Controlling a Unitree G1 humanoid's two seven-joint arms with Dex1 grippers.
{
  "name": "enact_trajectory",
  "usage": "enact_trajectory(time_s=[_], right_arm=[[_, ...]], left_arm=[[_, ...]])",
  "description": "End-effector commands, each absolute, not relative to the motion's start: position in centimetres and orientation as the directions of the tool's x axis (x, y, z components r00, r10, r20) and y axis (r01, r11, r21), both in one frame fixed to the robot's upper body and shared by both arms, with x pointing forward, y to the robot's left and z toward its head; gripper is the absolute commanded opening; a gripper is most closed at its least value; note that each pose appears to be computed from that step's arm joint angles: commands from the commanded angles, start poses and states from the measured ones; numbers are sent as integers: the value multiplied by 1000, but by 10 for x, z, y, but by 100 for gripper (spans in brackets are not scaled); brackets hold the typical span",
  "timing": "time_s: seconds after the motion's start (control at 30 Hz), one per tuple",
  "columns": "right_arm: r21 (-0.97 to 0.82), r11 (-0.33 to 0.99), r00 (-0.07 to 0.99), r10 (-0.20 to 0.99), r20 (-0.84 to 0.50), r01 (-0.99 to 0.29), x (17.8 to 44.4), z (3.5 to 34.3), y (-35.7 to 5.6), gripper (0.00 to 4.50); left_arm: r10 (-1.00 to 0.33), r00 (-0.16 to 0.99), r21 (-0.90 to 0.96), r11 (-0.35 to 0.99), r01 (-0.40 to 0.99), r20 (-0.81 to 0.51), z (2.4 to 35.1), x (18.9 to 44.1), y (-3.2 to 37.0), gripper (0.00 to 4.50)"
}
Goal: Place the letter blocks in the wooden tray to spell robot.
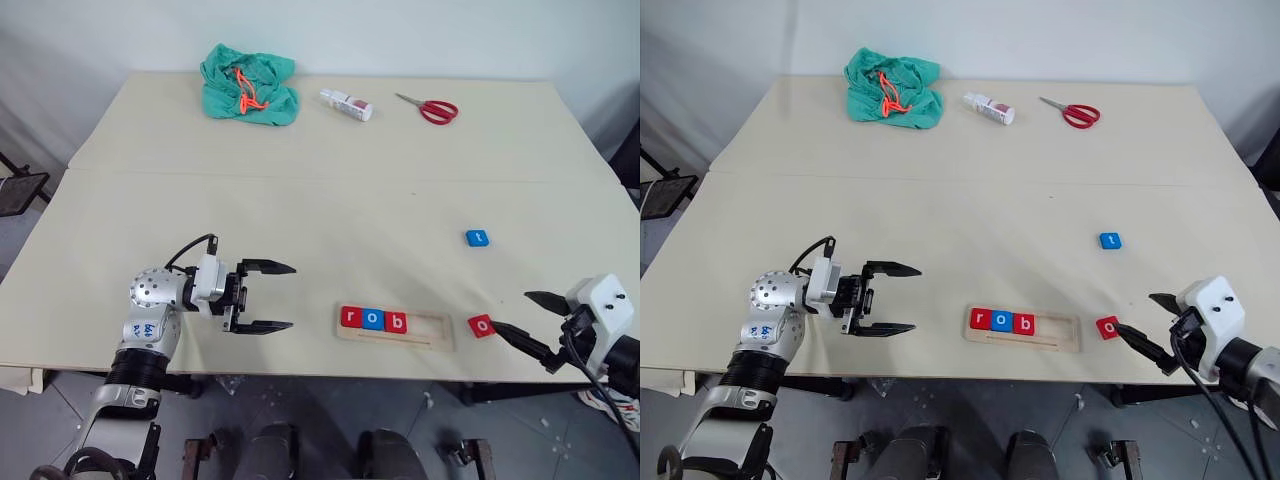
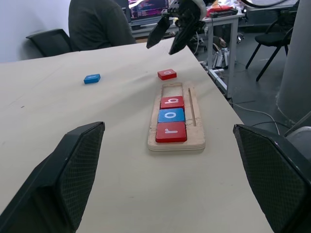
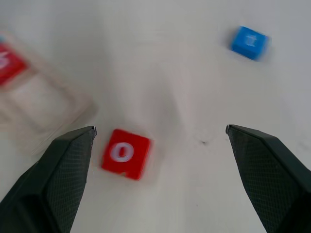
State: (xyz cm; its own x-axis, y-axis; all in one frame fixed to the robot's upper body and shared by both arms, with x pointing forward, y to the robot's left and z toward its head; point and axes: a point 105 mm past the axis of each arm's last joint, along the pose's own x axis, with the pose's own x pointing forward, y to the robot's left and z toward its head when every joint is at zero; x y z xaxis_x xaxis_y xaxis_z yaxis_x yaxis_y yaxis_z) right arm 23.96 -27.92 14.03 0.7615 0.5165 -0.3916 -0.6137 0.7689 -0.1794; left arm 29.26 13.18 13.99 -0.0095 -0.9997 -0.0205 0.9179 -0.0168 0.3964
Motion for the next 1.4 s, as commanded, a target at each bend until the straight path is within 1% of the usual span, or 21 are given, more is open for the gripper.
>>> enact_trajectory(time_s=[0.03,0.13,0.23,0.33,0.47,0.6,0.7,0.83,0.93,1.0,1.2,1.27,1.4], right_arm=[[-231,651,674,590,-445,-723,243,143,-283,448],[-254,549,596,639,-486,-796,248,143,-282,448],[-281,468,543,667,-510,-838,258,142,-280,448],[-284,378,472,669,-574,-881,267,135,-282,448],[-288,259,386,666,-638,-922,268,127,-284,448],[-282,185,332,654,-680,-941,269,119,-287,448],[-285,150,312,641,-701,-947,271,114,-289,448],[-290,143,310,659,-685,-946,280,111,-286,448],[-290,140,305,674,-673,-947,282,109,-283,393],[-300,146,314,692,-650,-943,286,111,-277,328],[-297,133,305,679,-667,-945,286,108,-278,146],[-301,144,315,684,-659,-943,284,110,-278,146],[-309,213,365,703,-611,-927,285,120,-275,146]], left_arm=[[-997,-65,413,-73,908,-34,141,284,133,450],[-998,-62,414,-70,907,-32,141,283,132,450],[-998,-56,415,-64,908,-31,141,281,133,450],[-999,-44,411,-53,910,-32,140,277,135,450],[-999,-29,409,-40,912,-33,139,274,138,450],[-999,-14,405,-26,914,-32,138,270,140,450],[-999,-4,403,-17,915,-32,137,267,142,450],[-999,11,403,-4,915,-35,137,265,145,450],[-999,15,404,-1,915,-36,137,265,145,450],[-999,17,404,1,915,-36,137,265,146,450],[-999,18,408,2,913,-34,137,266,145,450],[-999,19,409,4,913,-32,137,268,145,450],[-999,21,410,7,912,-29,136,270,144,450]])
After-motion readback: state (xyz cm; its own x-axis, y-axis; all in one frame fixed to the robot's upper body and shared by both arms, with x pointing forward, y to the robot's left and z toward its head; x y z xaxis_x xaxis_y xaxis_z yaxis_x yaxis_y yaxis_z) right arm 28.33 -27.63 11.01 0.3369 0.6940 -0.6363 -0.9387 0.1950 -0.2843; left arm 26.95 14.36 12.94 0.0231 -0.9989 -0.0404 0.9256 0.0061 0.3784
